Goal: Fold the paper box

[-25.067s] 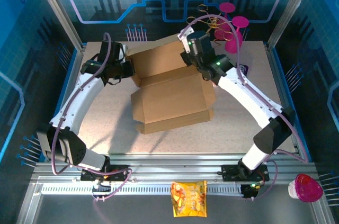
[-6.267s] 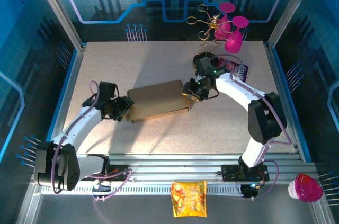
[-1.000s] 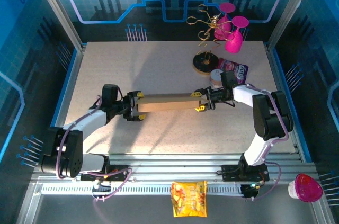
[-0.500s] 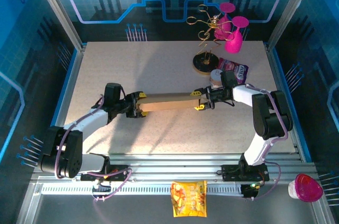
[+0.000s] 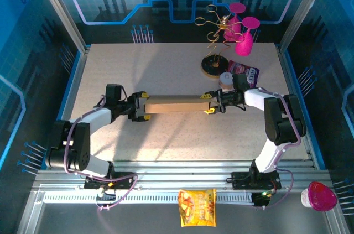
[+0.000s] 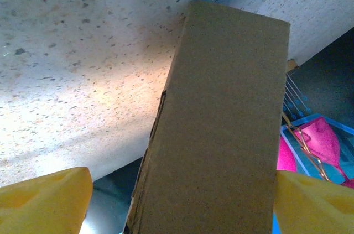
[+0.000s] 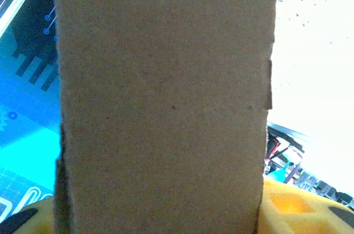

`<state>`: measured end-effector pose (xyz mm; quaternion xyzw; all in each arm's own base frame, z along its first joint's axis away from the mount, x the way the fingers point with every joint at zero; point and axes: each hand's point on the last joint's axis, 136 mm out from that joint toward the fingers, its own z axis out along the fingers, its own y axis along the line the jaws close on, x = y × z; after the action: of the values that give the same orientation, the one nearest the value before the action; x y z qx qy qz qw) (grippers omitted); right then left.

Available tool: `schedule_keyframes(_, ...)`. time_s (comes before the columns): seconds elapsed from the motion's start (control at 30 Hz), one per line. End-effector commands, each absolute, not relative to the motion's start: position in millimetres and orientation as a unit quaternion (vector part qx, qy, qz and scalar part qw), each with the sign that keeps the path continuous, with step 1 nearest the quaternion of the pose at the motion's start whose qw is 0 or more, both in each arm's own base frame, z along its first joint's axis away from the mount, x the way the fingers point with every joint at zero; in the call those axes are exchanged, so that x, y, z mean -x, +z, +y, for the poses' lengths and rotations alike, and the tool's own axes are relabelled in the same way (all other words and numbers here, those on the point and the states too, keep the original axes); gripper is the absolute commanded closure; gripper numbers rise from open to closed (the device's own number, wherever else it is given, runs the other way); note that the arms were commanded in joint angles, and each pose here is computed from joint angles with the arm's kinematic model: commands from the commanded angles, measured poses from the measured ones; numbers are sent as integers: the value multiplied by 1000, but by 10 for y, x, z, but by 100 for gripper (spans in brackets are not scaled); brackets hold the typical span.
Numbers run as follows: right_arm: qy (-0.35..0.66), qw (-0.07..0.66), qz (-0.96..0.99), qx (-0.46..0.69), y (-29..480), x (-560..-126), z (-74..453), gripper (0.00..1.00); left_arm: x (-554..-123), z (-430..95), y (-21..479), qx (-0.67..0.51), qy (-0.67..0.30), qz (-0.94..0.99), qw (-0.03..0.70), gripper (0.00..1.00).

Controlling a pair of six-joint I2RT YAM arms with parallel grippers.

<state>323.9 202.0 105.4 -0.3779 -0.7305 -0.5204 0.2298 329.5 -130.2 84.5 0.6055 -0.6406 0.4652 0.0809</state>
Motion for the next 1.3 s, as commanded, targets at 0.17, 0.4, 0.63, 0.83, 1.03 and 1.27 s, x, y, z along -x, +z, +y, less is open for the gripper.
schedule_keyframes(0.17,-507,248,-718,408,879,-3255,1978,55,-3388,-1565,856,-566,484,-660,96,25)
schedule_keyframes(0.4,-508,248,-715,412,841,-3282,1980,54,-3411,-1554,873,-577,486,-651,84,52)
schedule_keyframes(0.63,-505,233,-725,408,908,-3325,1954,31,-3305,-1485,1019,-605,473,-635,80,66)
schedule_keyframes(0.83,-492,173,-763,381,1184,-3346,1816,16,-3009,-1370,1059,-664,427,-606,103,79)
schedule_keyframes(1.03,-465,72,-817,334,1607,-3320,1500,7,-2697,-1212,1084,-709,383,-578,127,81)
schedule_keyframes(1.27,-344,-112,-915,178,2032,-3317,1180,29,-2491,-980,1107,-734,355,-562,137,79)
